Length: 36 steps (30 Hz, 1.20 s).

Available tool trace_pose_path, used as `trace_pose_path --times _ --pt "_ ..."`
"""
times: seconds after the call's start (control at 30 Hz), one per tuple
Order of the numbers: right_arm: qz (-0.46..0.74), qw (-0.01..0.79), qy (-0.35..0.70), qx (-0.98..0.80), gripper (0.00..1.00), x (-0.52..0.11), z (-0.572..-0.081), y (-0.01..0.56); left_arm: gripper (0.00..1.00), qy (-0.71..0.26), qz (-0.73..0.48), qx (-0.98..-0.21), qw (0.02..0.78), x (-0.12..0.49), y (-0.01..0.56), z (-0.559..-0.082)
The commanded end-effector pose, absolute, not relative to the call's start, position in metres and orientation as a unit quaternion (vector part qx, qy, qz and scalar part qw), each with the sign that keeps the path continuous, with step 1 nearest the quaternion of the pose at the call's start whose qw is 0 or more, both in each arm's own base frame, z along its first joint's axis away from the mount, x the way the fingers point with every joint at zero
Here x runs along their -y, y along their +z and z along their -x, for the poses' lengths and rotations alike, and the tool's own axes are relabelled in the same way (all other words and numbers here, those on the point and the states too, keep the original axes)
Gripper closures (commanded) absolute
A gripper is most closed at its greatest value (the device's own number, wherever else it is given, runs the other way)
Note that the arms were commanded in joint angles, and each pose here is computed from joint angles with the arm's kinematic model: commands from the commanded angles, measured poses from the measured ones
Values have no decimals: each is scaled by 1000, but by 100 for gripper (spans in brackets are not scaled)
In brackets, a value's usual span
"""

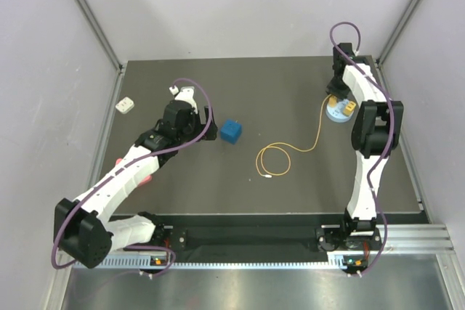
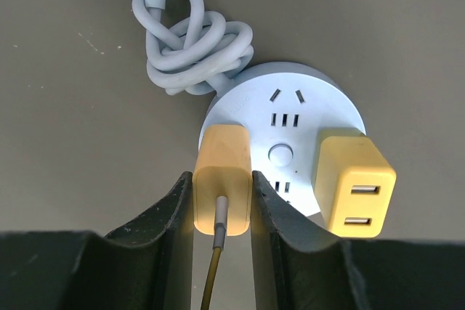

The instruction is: Insert the plug

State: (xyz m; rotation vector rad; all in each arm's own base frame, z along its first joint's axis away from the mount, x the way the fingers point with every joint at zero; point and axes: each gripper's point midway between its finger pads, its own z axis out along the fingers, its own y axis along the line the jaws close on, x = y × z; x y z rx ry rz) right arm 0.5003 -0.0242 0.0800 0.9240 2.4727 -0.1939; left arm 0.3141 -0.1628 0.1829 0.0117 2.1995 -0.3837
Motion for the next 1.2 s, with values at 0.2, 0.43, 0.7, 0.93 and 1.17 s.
trace_pose_path --times 0.2,0.43,0.7,0.93,1.17 --pt "-309 136 -167 -926 100 33 -460 -1 2 -160 -3 -870 467 162 203 -318" --pt "-313 131 -128 -932 100 29 -452 -16 2 -158 -3 -871 465 162 201 -319" --pt "-329 97 -99 -934 100 37 -435 -38 2 -152 -1 -871 466 160 201 -320" --pt "-324 91 -115 -935 100 42 -435 -38 2 -144 3 -870 471 156 201 -321" --pt "-326 107 -66 -937 100 36 -450 -19 2 -142 3 -869 473 155 201 -321"
